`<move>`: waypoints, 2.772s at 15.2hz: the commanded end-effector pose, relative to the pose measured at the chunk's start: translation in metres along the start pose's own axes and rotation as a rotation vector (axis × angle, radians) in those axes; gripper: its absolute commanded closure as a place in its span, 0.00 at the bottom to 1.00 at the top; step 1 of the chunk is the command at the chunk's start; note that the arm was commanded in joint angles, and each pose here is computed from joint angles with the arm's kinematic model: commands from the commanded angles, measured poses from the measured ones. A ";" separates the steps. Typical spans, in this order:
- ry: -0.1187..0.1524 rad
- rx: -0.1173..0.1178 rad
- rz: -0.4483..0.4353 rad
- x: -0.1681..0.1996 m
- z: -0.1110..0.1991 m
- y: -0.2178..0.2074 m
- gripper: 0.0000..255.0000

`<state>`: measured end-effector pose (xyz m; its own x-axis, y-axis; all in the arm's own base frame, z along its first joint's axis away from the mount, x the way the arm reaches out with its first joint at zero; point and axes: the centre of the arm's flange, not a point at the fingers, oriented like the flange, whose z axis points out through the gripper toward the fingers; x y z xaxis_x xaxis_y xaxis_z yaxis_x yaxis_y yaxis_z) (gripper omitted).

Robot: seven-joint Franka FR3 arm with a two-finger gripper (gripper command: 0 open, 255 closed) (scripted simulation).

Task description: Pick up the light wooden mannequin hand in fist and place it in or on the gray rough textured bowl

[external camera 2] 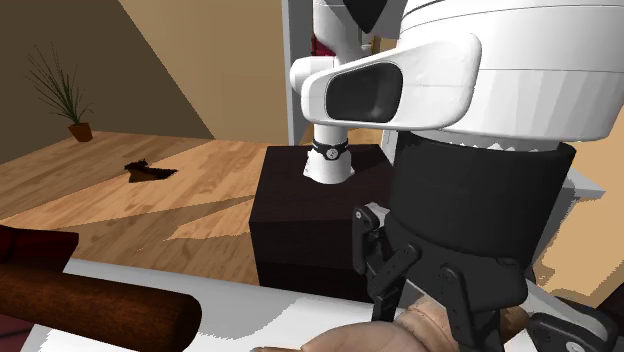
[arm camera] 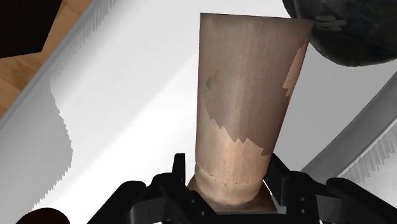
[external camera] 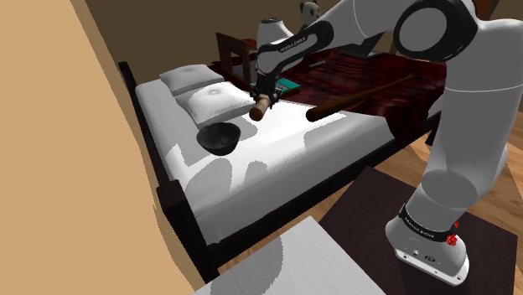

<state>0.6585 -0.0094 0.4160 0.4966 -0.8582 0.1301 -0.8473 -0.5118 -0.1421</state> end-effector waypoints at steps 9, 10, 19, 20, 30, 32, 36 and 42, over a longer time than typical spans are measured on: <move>0.001 0.001 0.000 -0.036 -0.028 -0.041 1.00; 0.001 0.001 0.000 -0.045 -0.028 -0.050 1.00; 0.001 0.001 0.000 -0.133 -0.024 -0.130 1.00; 0.001 0.001 0.000 -0.142 -0.024 -0.139 1.00; 0.001 0.001 0.000 -0.178 0.014 -0.162 1.00; 0.001 0.001 0.000 -0.179 0.024 -0.161 1.00; 0.000 0.001 0.000 -0.181 0.040 -0.159 1.00; 0.001 0.001 0.000 -0.181 0.040 -0.159 1.00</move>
<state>0.7105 0.2255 0.3757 0.4963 -0.8582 0.1307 -0.8473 -0.5117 -0.1423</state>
